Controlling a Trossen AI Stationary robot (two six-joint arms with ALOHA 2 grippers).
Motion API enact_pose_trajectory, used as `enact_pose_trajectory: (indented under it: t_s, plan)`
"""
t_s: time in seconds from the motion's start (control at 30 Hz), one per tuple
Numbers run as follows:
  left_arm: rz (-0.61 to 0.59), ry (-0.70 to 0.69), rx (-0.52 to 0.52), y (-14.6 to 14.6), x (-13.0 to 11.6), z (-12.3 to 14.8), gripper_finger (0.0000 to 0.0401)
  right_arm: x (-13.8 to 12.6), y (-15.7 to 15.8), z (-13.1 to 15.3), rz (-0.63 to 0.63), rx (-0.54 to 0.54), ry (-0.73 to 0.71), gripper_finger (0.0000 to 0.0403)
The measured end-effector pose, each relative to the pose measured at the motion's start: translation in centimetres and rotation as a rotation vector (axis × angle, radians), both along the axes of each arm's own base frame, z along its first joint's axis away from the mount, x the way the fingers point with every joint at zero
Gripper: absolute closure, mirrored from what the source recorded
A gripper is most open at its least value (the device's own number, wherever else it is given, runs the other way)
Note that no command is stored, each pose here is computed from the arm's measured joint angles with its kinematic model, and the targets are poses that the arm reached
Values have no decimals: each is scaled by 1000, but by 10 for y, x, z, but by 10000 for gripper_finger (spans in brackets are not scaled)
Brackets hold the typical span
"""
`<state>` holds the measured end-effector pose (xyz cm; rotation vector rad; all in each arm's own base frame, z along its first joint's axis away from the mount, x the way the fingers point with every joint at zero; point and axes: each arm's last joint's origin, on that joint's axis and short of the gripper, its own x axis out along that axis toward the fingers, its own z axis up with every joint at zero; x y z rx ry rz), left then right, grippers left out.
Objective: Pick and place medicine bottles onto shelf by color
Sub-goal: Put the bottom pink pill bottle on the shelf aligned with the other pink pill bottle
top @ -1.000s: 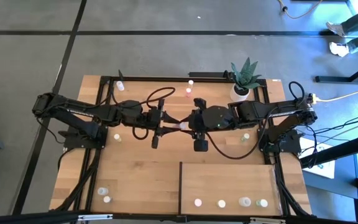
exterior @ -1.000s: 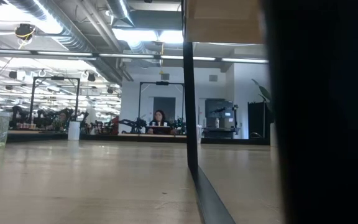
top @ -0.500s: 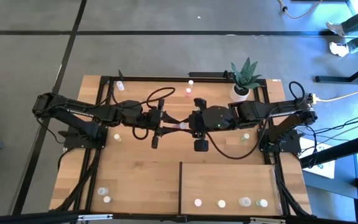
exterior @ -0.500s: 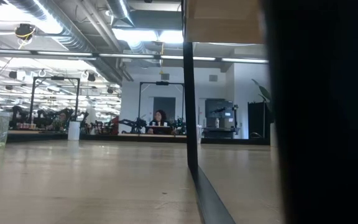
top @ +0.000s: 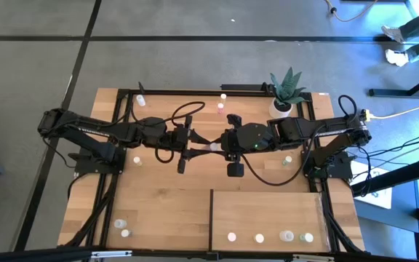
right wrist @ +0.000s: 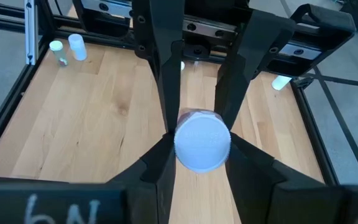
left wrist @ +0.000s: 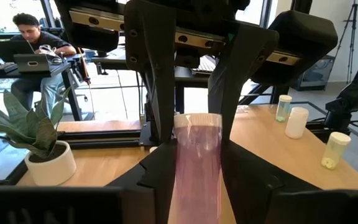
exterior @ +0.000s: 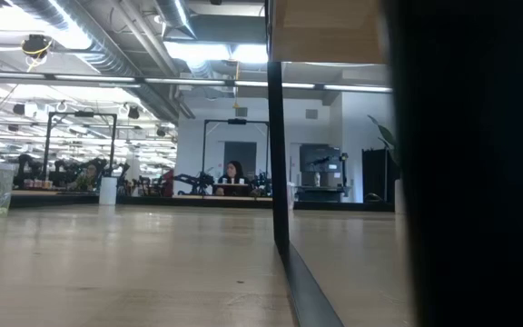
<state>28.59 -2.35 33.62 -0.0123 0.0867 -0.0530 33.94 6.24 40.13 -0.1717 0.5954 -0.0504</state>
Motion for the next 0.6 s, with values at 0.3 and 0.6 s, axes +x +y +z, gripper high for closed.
enact_pose_trajectory:
  t_s: [0.3, 0.6]
  plan:
    - [1, 6, -6, 0, 0, 0, 243, 0, -1, 0, -9, 0, -1, 276]
    - [17, 35, 8, 3, -5, 1, 242, 1, -1, 0, -8, 0, -3, 276]
